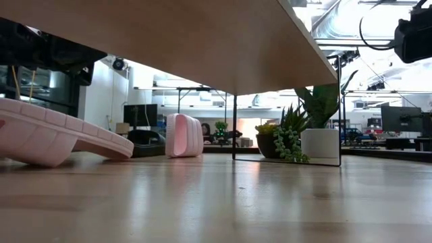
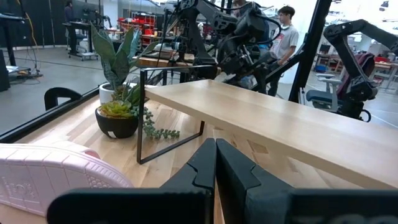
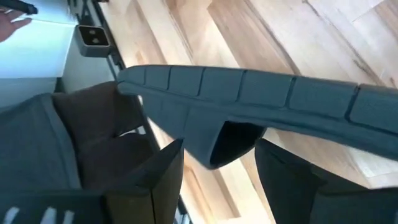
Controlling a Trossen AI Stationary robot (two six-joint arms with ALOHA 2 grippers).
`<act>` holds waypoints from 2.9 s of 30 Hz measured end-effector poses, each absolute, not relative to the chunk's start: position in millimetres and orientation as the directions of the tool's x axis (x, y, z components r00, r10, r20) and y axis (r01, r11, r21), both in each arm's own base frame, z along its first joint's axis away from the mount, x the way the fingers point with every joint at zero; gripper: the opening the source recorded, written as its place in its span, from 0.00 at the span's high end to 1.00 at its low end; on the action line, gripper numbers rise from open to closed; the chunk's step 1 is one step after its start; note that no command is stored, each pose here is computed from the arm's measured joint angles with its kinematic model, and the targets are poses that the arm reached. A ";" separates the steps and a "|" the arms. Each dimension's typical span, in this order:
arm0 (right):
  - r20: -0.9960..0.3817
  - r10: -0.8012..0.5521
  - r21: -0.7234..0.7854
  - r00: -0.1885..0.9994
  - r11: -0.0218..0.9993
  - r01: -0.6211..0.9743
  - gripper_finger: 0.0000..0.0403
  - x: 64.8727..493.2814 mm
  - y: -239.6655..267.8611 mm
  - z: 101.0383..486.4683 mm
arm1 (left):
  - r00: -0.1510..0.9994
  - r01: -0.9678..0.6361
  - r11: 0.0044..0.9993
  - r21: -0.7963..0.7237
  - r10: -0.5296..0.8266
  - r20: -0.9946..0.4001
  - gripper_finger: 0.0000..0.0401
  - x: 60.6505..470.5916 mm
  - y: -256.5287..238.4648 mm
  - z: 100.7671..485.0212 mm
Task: Pick and place slides into the shelf
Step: Put the bottom black slide on the shelf
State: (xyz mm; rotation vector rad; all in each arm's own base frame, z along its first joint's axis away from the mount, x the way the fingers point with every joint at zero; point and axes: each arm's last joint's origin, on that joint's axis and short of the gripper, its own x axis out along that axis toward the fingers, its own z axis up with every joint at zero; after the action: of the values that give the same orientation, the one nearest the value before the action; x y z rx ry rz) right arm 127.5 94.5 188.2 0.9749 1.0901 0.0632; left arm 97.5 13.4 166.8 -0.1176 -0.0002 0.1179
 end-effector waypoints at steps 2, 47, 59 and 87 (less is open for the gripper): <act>-0.720 0.475 0.684 0.506 0.609 0.401 0.53 128.9 96.4 186.5 | 0.993 -0.117 0.986 -0.117 0.117 -0.007 1.00 97.5 13.3 166.7; -0.648 0.507 0.728 0.568 0.631 0.267 0.98 153.8 128.1 173.0 | 0.993 -0.117 0.986 -0.117 0.117 -0.007 1.00 97.5 13.4 166.8; -0.532 0.579 0.819 0.618 0.535 0.205 1.00 159.8 133.8 184.0 | 0.993 -0.117 0.986 -0.117 0.117 -0.007 1.00 97.5 13.3 166.7; -0.013 0.621 1.000 0.784 0.012 0.007 1.00 179.3 132.7 234.4 | 0.993 -0.117 0.986 -0.117 0.117 -0.007 1.00 97.5 13.4 166.7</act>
State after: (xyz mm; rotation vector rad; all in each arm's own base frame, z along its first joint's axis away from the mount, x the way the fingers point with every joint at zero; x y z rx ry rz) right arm 179.3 132.7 234.4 1.4976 0.5320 0.5153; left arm 97.5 13.4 166.7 -0.1176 -0.0002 0.1180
